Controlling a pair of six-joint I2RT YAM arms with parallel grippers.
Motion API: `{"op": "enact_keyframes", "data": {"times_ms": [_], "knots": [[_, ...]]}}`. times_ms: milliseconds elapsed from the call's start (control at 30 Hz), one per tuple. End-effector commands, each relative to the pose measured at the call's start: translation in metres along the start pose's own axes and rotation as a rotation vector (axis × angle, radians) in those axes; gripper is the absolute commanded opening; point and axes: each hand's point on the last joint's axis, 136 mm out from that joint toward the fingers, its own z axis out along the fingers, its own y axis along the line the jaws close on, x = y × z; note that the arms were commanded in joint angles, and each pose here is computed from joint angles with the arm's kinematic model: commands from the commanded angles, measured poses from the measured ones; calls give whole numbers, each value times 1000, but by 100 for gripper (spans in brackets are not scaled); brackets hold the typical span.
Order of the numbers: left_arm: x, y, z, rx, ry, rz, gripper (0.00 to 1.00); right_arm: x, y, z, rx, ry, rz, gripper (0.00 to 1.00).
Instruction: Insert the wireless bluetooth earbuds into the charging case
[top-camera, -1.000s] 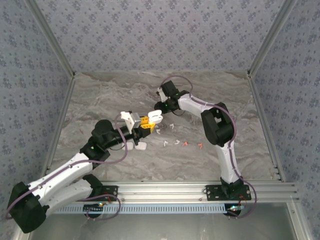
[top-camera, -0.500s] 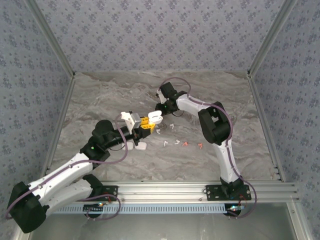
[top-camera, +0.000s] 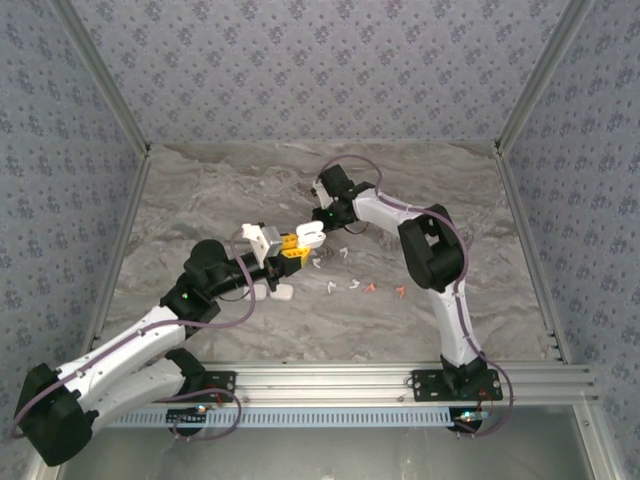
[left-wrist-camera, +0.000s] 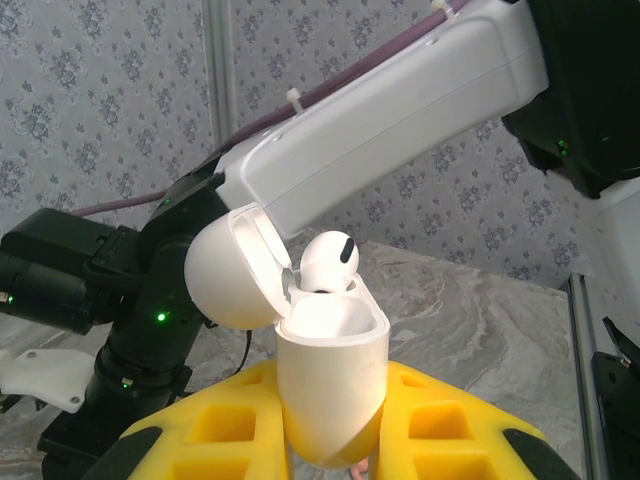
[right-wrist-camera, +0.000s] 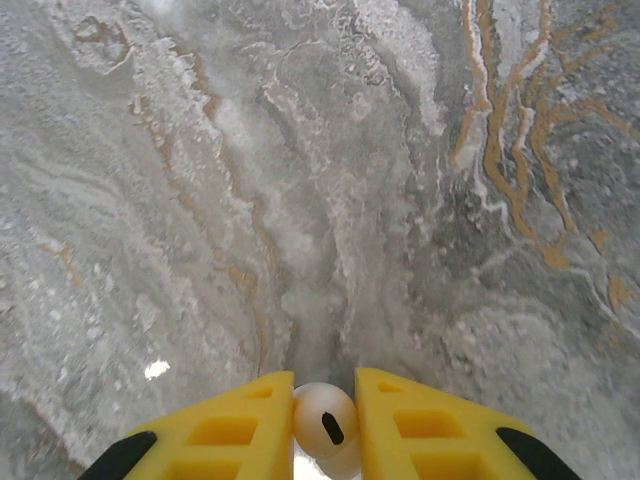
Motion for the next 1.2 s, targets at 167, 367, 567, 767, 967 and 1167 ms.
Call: {"op": "enact_keyframes", "data": {"times_ms": [167, 367, 567, 767, 967, 1167], "knots": [[-9, -2, -2, 0, -33, 18, 0, -22, -5, -115, 12, -234, -3, 23], [-9, 0, 4, 2, -37, 1, 0, -16, -4, -206, 27, -435, -55, 23], [-11, 1, 17, 26, -26, -26, 0, -5, 22, -288, -19, -659, -169, 23], [-10, 1, 30, 62, -13, -44, 0, 8, 67, -348, -117, -838, -304, 24], [-11, -1, 38, 86, -8, -49, 0, 21, 109, -361, -190, -899, -439, 24], [-11, -4, 39, 95, -4, -50, 0, 22, 131, -354, -223, -916, -504, 24]]}}
